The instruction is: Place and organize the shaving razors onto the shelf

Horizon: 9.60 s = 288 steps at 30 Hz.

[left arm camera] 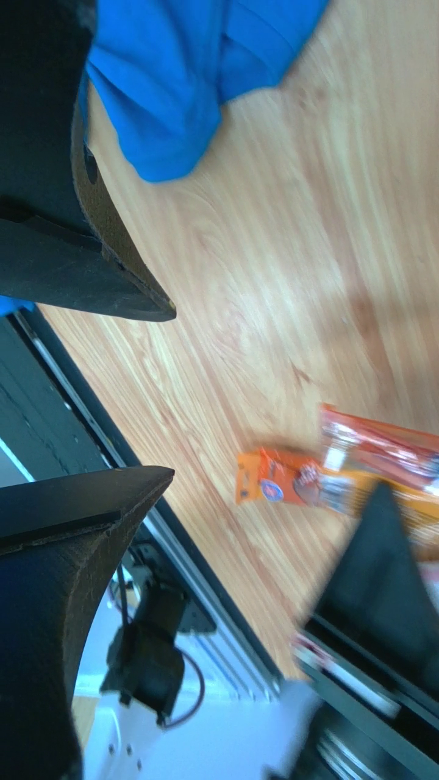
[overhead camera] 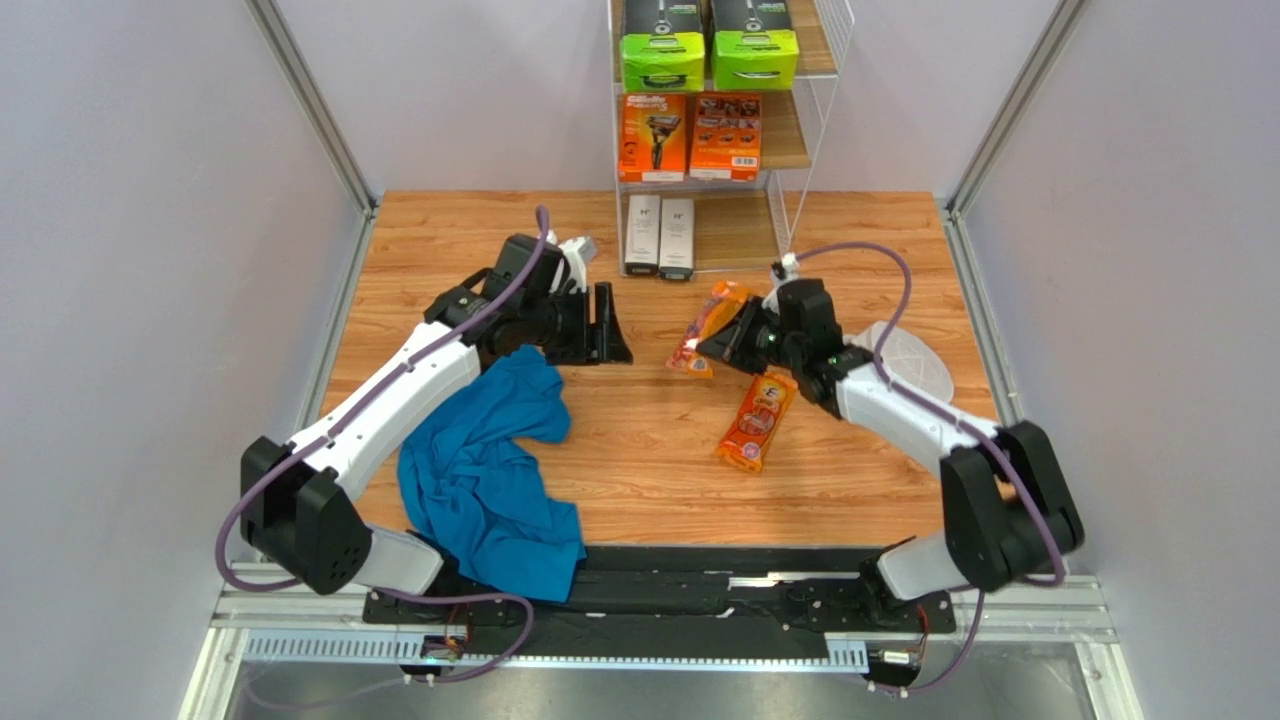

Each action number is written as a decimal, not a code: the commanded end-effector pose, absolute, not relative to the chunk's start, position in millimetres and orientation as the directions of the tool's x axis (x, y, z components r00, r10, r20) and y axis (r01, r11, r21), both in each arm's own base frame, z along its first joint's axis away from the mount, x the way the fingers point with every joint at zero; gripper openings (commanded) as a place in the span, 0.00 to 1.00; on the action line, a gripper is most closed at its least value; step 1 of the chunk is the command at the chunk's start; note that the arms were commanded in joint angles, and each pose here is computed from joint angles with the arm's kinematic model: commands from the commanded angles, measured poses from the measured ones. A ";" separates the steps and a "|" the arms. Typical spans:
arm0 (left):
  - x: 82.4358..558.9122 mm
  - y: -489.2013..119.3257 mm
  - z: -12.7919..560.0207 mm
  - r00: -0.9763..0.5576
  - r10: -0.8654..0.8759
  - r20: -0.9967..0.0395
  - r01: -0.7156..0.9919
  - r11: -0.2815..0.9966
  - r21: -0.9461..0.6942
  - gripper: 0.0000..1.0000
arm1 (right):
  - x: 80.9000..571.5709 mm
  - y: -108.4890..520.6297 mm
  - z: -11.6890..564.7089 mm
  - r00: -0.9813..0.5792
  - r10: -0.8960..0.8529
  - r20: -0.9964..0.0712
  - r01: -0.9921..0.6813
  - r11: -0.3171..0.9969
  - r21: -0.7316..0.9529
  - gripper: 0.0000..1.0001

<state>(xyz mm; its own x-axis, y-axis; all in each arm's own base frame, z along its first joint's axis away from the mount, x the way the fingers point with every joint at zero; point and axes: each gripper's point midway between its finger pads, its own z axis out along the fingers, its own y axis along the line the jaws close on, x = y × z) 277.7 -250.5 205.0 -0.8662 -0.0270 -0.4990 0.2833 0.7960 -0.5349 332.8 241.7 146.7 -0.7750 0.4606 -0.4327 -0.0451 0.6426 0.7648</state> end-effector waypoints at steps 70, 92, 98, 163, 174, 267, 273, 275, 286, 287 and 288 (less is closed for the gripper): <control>207.4 -214.7 120.3 -0.927 0.016 -0.375 0.233 0.808 -0.541 0.66 | 498.0 187.8 64.2 -0.705 0.580 -0.409 0.267 0.750 0.605 0.36; 213.2 -224.5 122.5 -0.922 0.010 -0.387 0.249 0.780 -0.574 0.66 | 500.1 193.1 16.5 -0.698 0.665 -0.265 0.378 0.657 0.652 0.60; 213.9 -224.6 124.0 -0.920 0.008 -0.392 0.252 0.779 -0.574 0.65 | 517.2 197.6 3.8 -0.617 0.760 -0.206 0.407 0.532 0.743 0.20; 265.5 -326.8 266.7 -0.861 -0.152 -0.486 0.432 0.287 -0.855 0.00 | 227.8 257.9 264.0 -0.818 0.117 -0.563 -0.459 0.456 0.763 0.85; 308.3 -320.2 319.6 -0.783 -0.450 -0.430 0.373 0.213 -0.903 0.00 | 207.0 207.7 271.9 -0.672 0.690 -0.270 -0.228 0.154 0.961 0.95; 211.8 -196.1 177.4 -0.743 -0.377 -0.553 0.170 0.692 -0.701 0.88 | 553.1 197.2 178.1 -0.504 0.838 -0.208 -0.035 0.220 0.975 0.00; 208.7 -195.9 177.2 -0.747 -0.362 -0.558 0.185 0.693 -0.696 0.87 | 575.0 194.7 163.3 -0.489 0.848 -0.204 0.015 0.243 0.970 0.00; 208.1 -196.2 176.2 -0.748 -0.359 -0.558 0.186 0.693 -0.696 0.87 | 580.3 195.0 149.9 -0.491 0.851 -0.189 0.048 0.243 0.969 0.01; 204.5 -196.7 172.9 -0.756 -0.346 -0.556 0.196 0.690 -0.696 0.87 | 600.2 197.4 109.3 -0.490 0.855 -0.170 0.150 0.274 0.950 0.04; 204.0 -196.7 172.7 -0.756 -0.345 -0.556 0.197 0.690 -0.697 0.87 | 605.2 202.9 113.4 -0.510 0.845 -0.162 0.145 0.271 0.952 0.05; 203.8 -196.7 171.7 -0.758 -0.346 -0.554 0.195 0.690 -0.697 0.88 | 606.4 206.8 99.0 -0.526 0.838 -0.146 0.174 0.274 0.946 0.05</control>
